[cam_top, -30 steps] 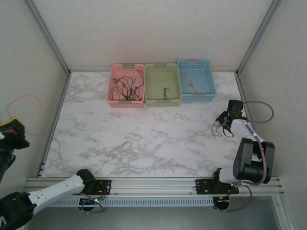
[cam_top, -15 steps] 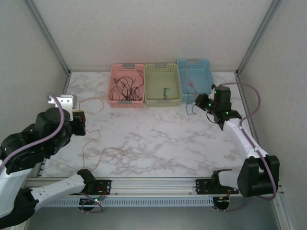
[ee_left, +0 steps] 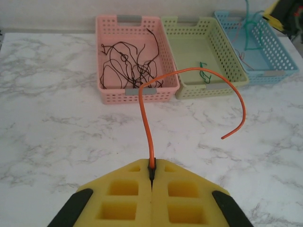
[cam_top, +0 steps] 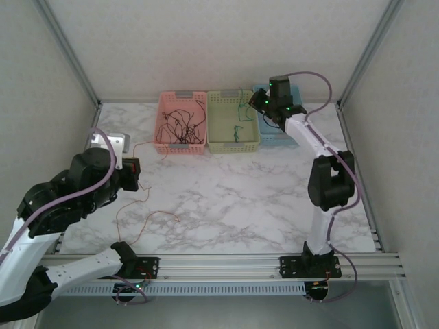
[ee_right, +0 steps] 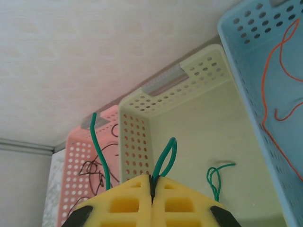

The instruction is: Untangle the cables

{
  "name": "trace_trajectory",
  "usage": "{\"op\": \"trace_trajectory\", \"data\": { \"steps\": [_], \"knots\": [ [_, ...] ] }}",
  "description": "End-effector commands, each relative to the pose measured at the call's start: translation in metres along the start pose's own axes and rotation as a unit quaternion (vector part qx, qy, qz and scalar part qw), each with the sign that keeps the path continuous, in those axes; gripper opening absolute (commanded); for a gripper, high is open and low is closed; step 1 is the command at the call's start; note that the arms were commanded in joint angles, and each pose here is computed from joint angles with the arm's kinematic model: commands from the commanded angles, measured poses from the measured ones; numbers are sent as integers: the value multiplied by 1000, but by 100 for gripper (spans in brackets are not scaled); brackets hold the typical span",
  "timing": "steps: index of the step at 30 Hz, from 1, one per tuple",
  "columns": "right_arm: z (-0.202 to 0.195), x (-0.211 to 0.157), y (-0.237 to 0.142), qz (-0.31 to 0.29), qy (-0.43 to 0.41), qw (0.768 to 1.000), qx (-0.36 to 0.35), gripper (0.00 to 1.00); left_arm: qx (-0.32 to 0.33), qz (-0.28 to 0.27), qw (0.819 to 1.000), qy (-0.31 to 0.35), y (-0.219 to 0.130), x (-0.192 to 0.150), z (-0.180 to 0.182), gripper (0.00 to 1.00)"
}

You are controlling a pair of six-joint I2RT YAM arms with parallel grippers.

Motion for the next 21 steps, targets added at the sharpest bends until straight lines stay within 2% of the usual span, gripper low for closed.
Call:
{"op": "trace_trajectory", "data": {
  "steps": [1,3,4,7,8,10,17,21],
  "knots": [
    [1,2,22,2,15,1000,-23,0,-20,9,1000,-11,7,-6,-8,0],
    [3,-3,39,23,9,999,-24,0,-21,16,1000,-10,12,-10,-10,0],
    [4,-5,46,36,6,999,-23,5,-23,18,1000,-9,15,-11,-12,0],
    [12,-10,54,59,-11,998,-15,39,-28,29,999,-7,22,-14,-17,0],
    [14,-10,53,59,-21,998,-14,47,-31,31,999,-7,24,-15,-19,0],
    [21,-9,45,52,-42,998,-12,55,-34,35,999,-6,29,-15,-22,0],
    [50,-23,-11,53,-114,990,57,59,-45,37,998,-8,42,-13,-32,0],
    [37,-49,-54,44,-122,987,99,59,-64,50,996,-21,58,-17,-42,0]
  ]
}}
Point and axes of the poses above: each hand's point on the last joint's axis, 136 mm out from that joint toward the fingers, its own y axis out along the fingers, its own z axis along the line the jaws close on, x = y × z, the point moved 3 cm from there along -y, back along the fingers, and after that the axes turned 6 degrees about y, right-handed, at the moved point
